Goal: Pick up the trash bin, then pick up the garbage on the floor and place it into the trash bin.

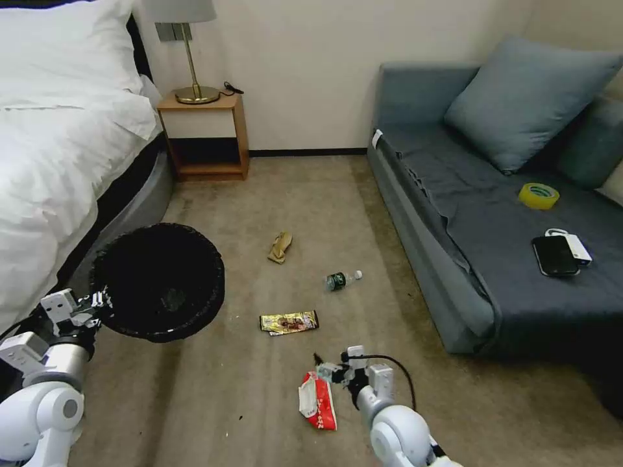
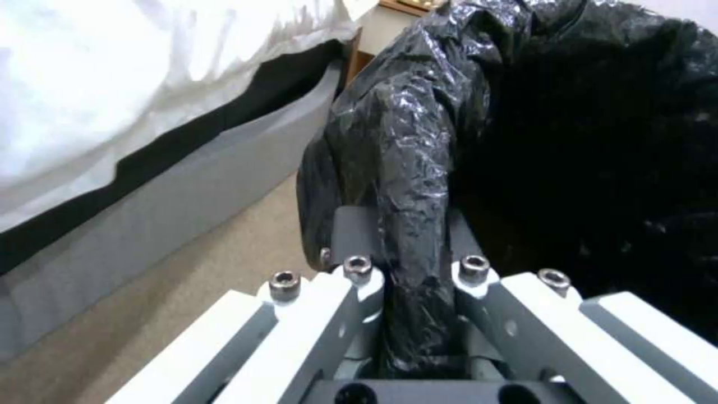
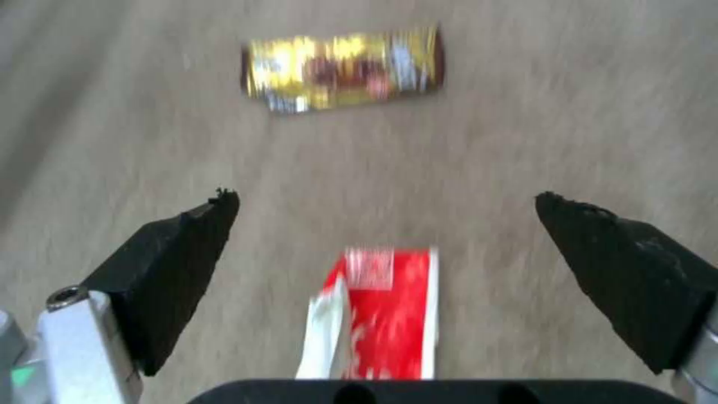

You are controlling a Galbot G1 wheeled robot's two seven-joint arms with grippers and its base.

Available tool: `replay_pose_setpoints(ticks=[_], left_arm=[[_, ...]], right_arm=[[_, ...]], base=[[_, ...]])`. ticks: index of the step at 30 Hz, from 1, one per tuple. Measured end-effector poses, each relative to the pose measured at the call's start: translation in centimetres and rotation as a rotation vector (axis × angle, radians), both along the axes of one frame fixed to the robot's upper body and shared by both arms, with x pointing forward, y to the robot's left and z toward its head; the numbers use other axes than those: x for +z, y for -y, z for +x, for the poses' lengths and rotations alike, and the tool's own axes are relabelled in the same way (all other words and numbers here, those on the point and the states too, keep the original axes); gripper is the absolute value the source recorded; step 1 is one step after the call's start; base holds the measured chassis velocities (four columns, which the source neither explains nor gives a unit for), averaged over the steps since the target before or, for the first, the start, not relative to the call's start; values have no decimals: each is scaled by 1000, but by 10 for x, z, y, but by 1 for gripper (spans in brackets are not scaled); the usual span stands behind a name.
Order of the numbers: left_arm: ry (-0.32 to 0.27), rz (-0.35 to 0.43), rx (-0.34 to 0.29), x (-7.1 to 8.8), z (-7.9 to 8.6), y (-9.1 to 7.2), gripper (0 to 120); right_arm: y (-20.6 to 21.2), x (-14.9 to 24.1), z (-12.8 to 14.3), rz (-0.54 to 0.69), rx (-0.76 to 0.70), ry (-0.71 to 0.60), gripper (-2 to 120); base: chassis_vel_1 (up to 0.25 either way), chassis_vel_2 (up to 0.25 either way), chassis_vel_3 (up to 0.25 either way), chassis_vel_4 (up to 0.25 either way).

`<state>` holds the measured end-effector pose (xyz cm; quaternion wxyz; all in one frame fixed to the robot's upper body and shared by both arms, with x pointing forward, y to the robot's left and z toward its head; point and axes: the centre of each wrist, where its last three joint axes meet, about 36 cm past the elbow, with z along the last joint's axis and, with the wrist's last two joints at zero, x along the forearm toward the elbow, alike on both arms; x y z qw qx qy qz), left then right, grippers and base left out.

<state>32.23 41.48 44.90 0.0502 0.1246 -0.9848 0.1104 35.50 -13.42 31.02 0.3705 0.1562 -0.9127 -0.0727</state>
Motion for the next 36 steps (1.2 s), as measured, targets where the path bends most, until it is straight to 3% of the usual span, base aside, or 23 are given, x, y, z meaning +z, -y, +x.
replay_pose_setpoints(ticks=[2,13,24,36], left_arm=[[-6,-2,15,-2,-5,-9,4],[-11,-11,26,-9,-7,-25,4],[-13,-13,51,-12,-10,-42,4],[-27,-19,61,-23,-8,-53,4]], right_arm=[[1,14,27,-18,18,-140,100],[15,23,53,-67,81,-394,100],[-31,25,52,-26,145,-437,100],[-55,-9,48,-69,163,-457,100]], base=[[0,0,0,0],[0,0,0,0],[0,0,0,0],[0,0,0,0]])
